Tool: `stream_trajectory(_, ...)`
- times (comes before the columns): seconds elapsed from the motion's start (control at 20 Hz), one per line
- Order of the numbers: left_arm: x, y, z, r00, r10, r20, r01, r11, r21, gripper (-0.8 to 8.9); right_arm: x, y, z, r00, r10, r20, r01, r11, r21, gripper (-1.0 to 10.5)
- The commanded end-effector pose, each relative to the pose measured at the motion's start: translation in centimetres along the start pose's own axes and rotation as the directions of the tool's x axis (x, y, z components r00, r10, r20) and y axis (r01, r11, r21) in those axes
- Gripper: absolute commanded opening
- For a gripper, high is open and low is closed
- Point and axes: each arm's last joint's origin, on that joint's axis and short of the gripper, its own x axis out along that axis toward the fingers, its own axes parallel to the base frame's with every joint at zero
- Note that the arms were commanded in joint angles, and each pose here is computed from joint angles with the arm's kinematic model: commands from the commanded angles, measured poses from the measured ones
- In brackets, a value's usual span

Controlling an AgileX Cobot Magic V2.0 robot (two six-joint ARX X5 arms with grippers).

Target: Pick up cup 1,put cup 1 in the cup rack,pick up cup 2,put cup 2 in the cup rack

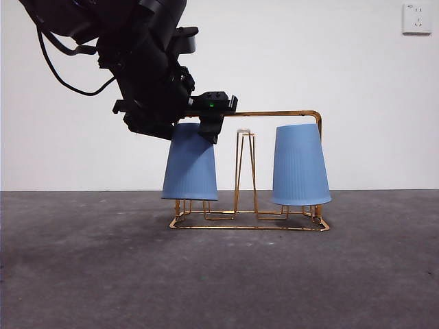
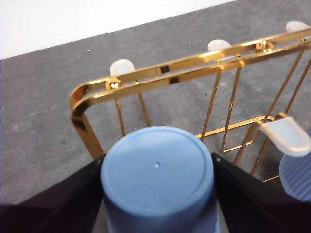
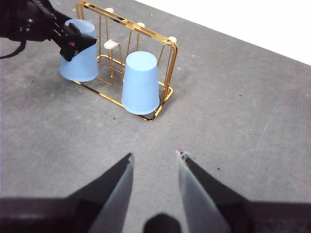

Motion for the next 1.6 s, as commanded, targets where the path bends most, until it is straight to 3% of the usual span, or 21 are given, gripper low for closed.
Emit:
stream_trajectory(0.05,0.5,0.1,-1.7,0.995,0.009,-0.098,-0.010,1.000,-0.006,-0.04,-0.1,-0.1,0.1,1.000,0.000,0.009,0.000,1.000,0.015,1.6)
stream_trajectory(0.2,0.5,0.1,-2.2,0.988,-0.008,-0.153,0.006,1.000,-0.014,0.33,-0.1,-0.1,0.1,1.000,-0.001,0.009,0.000,1.000,0.014,1.6)
stream_trajectory(0.35,0.4,0.2,-2.8,0.975,-0.044,-0.218,0.037,0.999,-0.033,3.80,-0.1,-0.1,0.1,1.000,0.000,0.008,0.000,1.000,0.014,1.6)
stream_trajectory(0.4,0.4,0.3,-3.0,0.971,-0.041,-0.235,0.036,0.999,-0.029,4.44,-0.1,-0.1,0.1,1.000,0.000,0.008,0.000,1.000,0.014,1.6)
stream_trajectory(0.9,-0.2,0.3,-4.1,0.916,-0.131,-0.378,0.110,0.991,-0.078,4.49,-0.1,-0.1,0.0,1.000,0.000,0.003,0.000,1.000,0.011,1.6)
stream_trajectory(1.1,-1.4,0.3,-4.5,0.857,-0.182,-0.483,0.157,0.983,-0.091,4.48,-0.1,-0.1,-0.3,1.000,-0.002,-0.028,0.002,1.000,-0.003,1.6)
stream_trajectory(1.35,-5.4,0.2,-3.1,0.783,-0.259,-0.566,0.243,0.964,-0.105,4.39,-0.1,0.0,-0.6,0.998,0.016,-0.061,-0.017,1.000,-0.012,1.6)
stream_trajectory(1.6,-12.6,0.6,0.5,0.754,-0.416,-0.507,0.397,0.905,-0.153,4.38,-0.1,0.3,-0.8,0.987,0.131,-0.092,-0.133,0.991,-0.012,1.6)
